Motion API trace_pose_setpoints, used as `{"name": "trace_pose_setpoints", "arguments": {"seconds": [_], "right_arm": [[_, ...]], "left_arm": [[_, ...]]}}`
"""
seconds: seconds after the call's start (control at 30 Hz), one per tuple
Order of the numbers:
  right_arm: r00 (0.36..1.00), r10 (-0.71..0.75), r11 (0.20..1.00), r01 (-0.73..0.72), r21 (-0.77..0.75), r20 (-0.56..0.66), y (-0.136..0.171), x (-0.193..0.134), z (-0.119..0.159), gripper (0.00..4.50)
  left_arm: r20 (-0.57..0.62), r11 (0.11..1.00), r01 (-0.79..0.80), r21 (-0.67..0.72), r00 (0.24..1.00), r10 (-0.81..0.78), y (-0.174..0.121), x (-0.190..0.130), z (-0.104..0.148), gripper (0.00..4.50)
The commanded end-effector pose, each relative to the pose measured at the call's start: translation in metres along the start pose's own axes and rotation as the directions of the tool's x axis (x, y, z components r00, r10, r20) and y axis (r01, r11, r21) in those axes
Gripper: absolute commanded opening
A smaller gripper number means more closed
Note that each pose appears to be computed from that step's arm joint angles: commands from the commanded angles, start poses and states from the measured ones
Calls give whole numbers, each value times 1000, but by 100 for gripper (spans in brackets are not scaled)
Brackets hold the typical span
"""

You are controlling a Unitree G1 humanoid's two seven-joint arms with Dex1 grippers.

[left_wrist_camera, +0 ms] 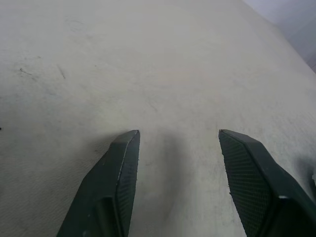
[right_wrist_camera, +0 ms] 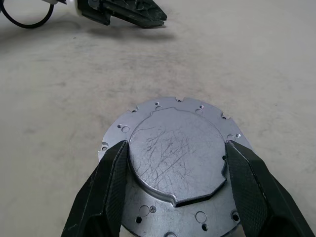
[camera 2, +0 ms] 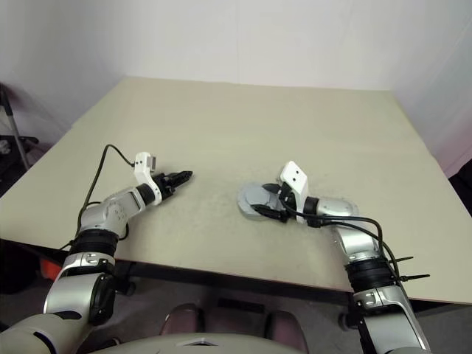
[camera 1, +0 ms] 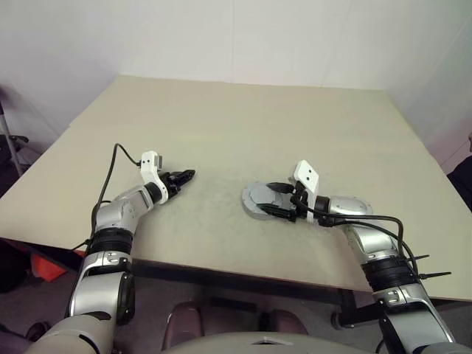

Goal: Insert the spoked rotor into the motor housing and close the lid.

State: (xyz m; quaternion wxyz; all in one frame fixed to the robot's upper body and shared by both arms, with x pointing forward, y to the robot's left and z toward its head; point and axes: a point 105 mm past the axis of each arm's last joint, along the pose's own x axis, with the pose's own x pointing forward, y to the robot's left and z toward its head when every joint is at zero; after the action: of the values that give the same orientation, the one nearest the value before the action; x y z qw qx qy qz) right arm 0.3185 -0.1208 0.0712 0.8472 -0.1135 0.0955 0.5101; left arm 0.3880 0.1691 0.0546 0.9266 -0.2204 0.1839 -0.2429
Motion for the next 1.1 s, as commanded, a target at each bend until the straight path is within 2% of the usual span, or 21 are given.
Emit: {"name": "trace_pose_setpoints", "arguments": {"seconds": [0.03,1.1], "right_arm": [[999,1,999,2,-52,54,-1,-6,18,296],[999,-30,998,28,-51,-34,-4,0,-2,296]], "left_arm": [[30,1000,13,28,999,-14,-4,-1,10,272],[34,1000,6,25,999,-7,-3,-3,10,272]]}}
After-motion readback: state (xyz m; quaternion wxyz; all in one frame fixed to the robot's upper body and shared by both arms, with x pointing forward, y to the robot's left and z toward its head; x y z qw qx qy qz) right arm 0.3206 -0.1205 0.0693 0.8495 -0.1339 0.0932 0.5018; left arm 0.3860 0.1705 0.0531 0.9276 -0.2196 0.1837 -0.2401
